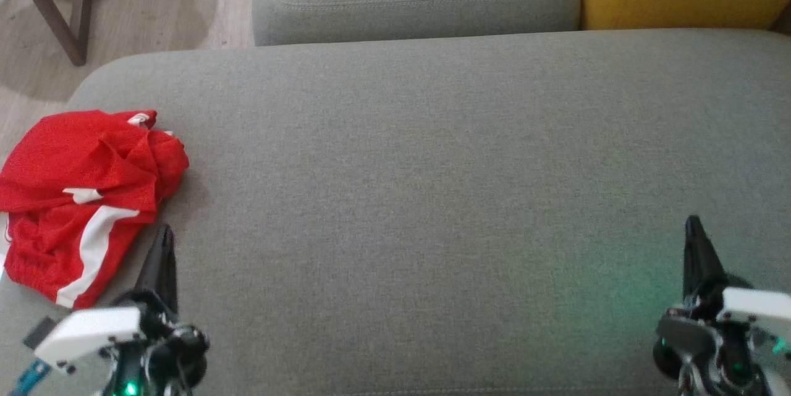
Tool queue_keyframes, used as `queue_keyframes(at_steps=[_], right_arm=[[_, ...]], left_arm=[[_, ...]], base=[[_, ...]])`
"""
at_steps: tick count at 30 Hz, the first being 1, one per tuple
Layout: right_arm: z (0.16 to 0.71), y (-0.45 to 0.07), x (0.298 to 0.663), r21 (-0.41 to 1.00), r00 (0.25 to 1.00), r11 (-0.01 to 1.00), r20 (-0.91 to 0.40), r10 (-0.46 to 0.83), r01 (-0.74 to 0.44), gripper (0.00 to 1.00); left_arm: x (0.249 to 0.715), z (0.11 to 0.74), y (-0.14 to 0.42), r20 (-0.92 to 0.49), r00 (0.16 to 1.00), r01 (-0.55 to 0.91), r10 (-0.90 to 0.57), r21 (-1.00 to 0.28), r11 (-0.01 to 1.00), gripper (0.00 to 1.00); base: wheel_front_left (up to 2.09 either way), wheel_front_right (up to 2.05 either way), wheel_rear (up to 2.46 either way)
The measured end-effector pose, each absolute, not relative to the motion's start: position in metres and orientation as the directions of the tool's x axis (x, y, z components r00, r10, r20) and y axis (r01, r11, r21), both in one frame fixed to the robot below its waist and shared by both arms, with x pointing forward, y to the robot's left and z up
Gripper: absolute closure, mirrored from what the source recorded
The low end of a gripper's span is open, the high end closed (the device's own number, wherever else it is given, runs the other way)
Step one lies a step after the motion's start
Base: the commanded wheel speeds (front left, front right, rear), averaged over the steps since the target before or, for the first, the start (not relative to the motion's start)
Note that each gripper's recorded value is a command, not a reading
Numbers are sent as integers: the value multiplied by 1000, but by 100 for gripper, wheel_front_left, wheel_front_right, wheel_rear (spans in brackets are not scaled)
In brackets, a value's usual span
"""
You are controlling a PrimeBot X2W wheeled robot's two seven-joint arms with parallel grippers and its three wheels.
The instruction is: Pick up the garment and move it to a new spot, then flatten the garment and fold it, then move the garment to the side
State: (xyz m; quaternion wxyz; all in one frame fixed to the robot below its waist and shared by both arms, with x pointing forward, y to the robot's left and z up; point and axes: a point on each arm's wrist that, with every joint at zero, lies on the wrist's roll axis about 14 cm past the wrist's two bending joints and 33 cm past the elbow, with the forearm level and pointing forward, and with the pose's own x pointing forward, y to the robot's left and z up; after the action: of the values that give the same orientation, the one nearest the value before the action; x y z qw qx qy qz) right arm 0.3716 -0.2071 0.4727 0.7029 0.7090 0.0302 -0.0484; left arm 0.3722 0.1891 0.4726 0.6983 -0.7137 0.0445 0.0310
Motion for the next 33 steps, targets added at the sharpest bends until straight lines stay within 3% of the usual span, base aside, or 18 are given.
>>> queue_keyframes(at_steps=[6,16,33], right_arm=[[442,-206,353,978,978,-23,-206,-27,205,0],[448,-202,357,982,981,10,-190,-28,190,0],[471,-203,369,930,992,344,-128,-19,126,0]], left_arm=[[352,440,186,-208,978,-208,-20,-978,-34,0],[357,446,181,-190,982,-190,-20,-982,-6,0],[372,472,174,-113,993,-101,-31,-961,256,0]], base=[[0,0,0],[0,0,0],[0,0,0]])
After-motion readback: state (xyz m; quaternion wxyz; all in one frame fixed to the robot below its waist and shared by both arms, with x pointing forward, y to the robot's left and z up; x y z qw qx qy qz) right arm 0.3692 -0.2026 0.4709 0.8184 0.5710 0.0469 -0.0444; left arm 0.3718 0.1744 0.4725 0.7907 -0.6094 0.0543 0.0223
